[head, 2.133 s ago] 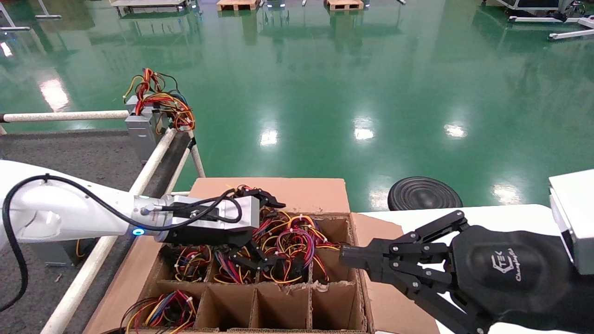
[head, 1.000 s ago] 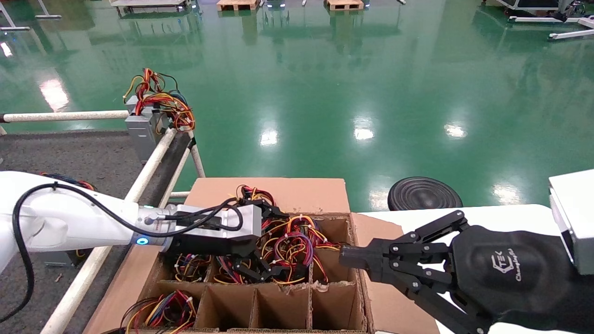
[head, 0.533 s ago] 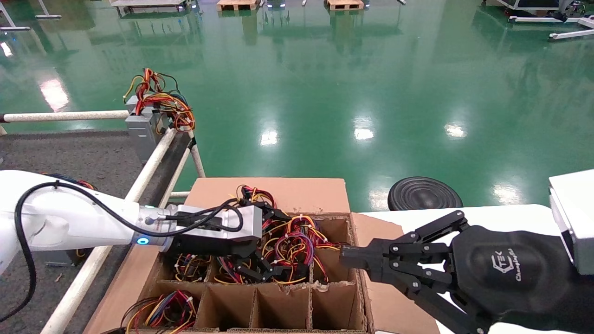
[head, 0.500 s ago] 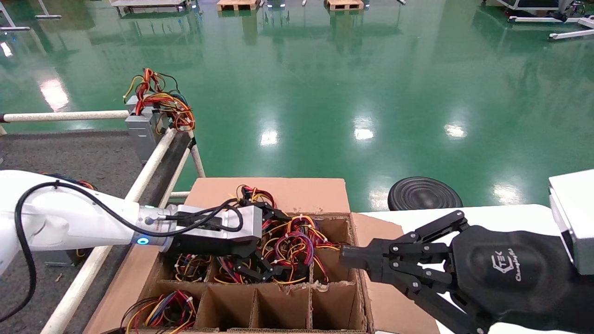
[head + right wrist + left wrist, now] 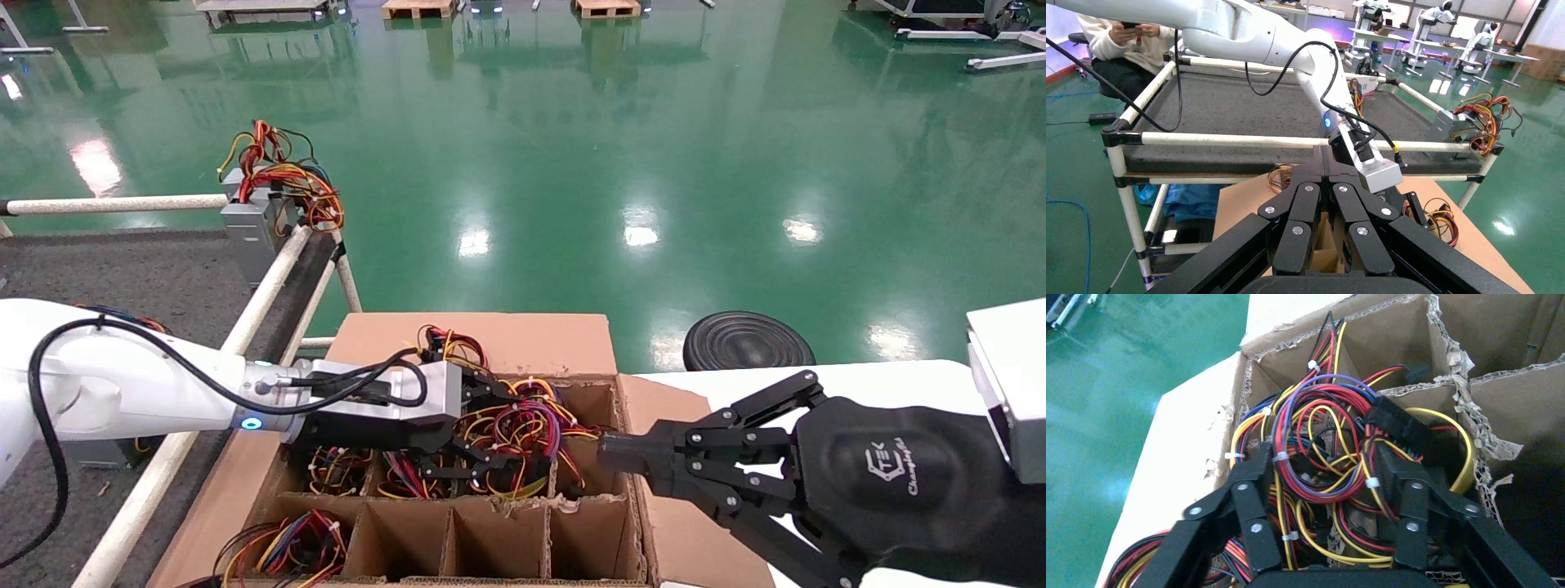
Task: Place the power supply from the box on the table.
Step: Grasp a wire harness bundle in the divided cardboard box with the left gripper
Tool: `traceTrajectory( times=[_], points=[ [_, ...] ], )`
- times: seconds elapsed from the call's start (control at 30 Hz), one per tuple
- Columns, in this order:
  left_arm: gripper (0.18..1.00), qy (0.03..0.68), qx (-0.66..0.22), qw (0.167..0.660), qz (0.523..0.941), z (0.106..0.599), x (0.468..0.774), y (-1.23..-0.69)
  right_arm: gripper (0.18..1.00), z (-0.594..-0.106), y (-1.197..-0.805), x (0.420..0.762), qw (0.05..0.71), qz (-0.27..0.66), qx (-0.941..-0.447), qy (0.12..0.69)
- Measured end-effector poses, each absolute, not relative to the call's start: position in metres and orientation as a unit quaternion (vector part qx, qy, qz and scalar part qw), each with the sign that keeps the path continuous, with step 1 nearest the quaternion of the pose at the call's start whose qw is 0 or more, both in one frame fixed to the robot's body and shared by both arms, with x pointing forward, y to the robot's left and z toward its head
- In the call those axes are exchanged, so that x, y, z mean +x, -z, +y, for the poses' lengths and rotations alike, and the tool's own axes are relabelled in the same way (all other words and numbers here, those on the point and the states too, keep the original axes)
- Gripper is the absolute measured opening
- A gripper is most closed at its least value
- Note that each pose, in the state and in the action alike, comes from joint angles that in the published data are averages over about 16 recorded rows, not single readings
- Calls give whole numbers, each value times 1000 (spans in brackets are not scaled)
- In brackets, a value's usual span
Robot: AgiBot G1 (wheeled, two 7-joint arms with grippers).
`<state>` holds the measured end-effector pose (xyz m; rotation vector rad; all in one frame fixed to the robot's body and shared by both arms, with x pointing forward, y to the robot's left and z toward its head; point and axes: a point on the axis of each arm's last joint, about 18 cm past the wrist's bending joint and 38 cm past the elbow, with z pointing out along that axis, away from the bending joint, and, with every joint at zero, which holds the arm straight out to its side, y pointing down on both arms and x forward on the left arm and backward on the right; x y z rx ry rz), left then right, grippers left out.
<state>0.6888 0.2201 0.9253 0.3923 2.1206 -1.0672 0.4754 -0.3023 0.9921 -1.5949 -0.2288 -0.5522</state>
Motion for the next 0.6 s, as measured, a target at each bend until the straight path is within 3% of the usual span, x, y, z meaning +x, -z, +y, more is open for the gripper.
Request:
traceTrajectory(
  times=[0.2,0.3,0.6],
  points=[
    [654,417,151,358,822,220,689,-924,194,-302,-992,475,659,-101,-705,244],
    [550,419,151,356,821,220,688,-924,194,-302,-992,475,659,-101,-705,244],
    [393,426,150,353,820,220,687,-922,194,-302,-992,475,659,-101,-705,244]
  ],
)
